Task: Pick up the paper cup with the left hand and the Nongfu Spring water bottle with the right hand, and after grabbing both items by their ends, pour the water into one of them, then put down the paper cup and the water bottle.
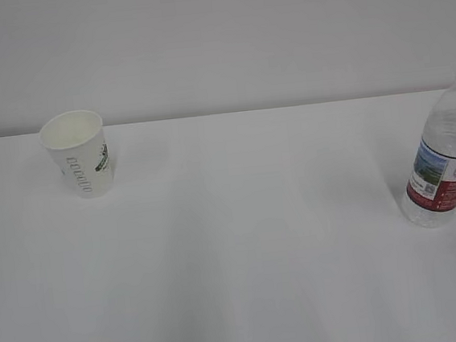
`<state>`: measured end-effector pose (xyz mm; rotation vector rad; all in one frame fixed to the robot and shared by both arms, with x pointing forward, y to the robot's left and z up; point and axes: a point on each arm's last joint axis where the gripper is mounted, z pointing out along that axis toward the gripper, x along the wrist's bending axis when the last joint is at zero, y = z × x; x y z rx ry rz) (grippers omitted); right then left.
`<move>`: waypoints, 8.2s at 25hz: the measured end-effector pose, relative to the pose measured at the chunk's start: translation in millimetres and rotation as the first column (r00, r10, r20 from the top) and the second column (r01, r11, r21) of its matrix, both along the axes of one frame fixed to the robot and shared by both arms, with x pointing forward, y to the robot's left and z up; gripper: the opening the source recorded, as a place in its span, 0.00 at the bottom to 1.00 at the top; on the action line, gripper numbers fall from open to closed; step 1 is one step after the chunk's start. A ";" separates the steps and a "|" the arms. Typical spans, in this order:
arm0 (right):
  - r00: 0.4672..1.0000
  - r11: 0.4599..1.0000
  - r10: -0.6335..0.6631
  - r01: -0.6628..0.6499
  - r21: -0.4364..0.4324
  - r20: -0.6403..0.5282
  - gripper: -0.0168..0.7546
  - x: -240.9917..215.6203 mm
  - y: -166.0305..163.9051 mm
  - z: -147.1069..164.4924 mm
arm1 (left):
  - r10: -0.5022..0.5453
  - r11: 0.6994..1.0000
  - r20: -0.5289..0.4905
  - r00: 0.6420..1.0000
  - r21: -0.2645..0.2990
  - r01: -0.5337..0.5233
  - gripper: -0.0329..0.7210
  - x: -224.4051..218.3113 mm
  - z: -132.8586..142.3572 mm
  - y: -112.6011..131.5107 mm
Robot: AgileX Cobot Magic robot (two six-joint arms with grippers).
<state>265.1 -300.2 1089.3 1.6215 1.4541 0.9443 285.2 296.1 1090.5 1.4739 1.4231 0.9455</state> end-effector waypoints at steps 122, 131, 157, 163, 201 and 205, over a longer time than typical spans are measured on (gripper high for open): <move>0.988 0.990 0.129 -0.134 0.051 0.085 0.78 147.5 4.1 -194.8 | -0.397 0.917 0.243 0.885 0.147 0.371 0.64 169.8 -132.8 -63.2; 0.988 0.990 0.127 -0.132 0.050 0.093 0.78 166.5 2.8 -198.0 | -0.373 0.928 0.232 0.899 0.068 0.367 0.64 169.7 -133.5 -63.2; 0.987 0.986 0.143 -0.148 0.073 0.073 0.79 212.4 2.0 -220.5 | -0.401 0.916 0.193 0.895 0.070 0.395 0.65 168.5 -137.6 -65.2; 0.984 0.985 0.150 -0.157 0.071 0.091 0.79 223.5 2.0 -221.2 | -0.402 0.916 0.192 0.896 0.070 0.395 0.65 168.5 -137.7 -65.3; 0.964 0.986 0.150 -0.163 0.043 0.218 0.89 263.0 -0.5 -204.4 | -0.403 0.915 0.188 0.896 0.069 0.397 0.65 168.4 -138.0 -65.3; 0.964 0.986 0.150 -0.164 0.044 0.218 0.89 263.0 -0.5 -205.3 | -0.403 0.915 0.188 0.896 0.069 0.397 0.65 168.4 -138.0 -65.3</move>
